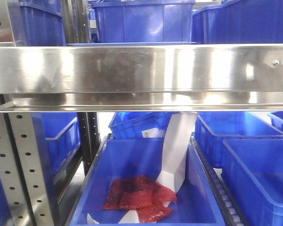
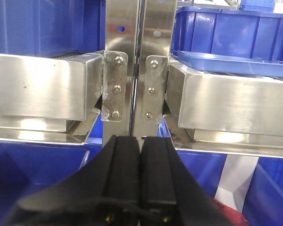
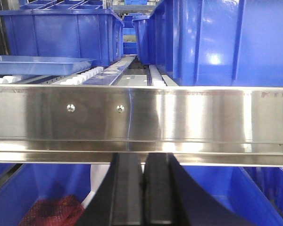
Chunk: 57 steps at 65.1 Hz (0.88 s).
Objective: Grab blue tray and place on right shelf
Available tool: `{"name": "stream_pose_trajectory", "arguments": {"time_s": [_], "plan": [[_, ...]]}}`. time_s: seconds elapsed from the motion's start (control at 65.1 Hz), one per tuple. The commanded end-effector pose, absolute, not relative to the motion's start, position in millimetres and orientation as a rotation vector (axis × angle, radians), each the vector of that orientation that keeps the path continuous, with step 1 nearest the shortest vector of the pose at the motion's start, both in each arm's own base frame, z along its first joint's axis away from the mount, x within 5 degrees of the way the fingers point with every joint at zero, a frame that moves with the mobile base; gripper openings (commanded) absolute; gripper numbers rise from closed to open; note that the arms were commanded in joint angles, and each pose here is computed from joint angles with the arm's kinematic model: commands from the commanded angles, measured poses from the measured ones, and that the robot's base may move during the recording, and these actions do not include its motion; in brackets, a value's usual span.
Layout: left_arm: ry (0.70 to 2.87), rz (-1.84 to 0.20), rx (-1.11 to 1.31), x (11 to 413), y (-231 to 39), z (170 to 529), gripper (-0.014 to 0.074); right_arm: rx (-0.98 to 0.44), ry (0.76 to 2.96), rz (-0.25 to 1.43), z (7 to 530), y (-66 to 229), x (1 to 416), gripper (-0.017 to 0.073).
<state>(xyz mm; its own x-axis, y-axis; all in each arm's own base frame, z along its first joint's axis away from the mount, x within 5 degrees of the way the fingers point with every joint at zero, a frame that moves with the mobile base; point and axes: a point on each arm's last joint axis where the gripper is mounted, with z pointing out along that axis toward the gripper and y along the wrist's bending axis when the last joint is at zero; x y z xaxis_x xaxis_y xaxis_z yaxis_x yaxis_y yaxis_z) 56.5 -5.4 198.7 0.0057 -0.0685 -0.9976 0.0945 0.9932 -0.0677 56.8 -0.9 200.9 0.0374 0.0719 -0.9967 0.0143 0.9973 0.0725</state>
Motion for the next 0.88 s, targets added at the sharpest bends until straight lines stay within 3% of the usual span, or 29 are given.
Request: {"name": "stream_pose_trajectory", "arguments": {"time_s": [0.0,0.861], "plan": [[1.492,-0.135,0.015,56.3,-5.3,197.0,-0.0048,0.065,1.399,0.026,218.3,-1.8,53.0,0.0051],[1.490,-0.135,0.015,56.3,-5.3,197.1,-0.0048,0.065,1.399,0.026,218.3,-1.8,53.0,0.0051]]}}
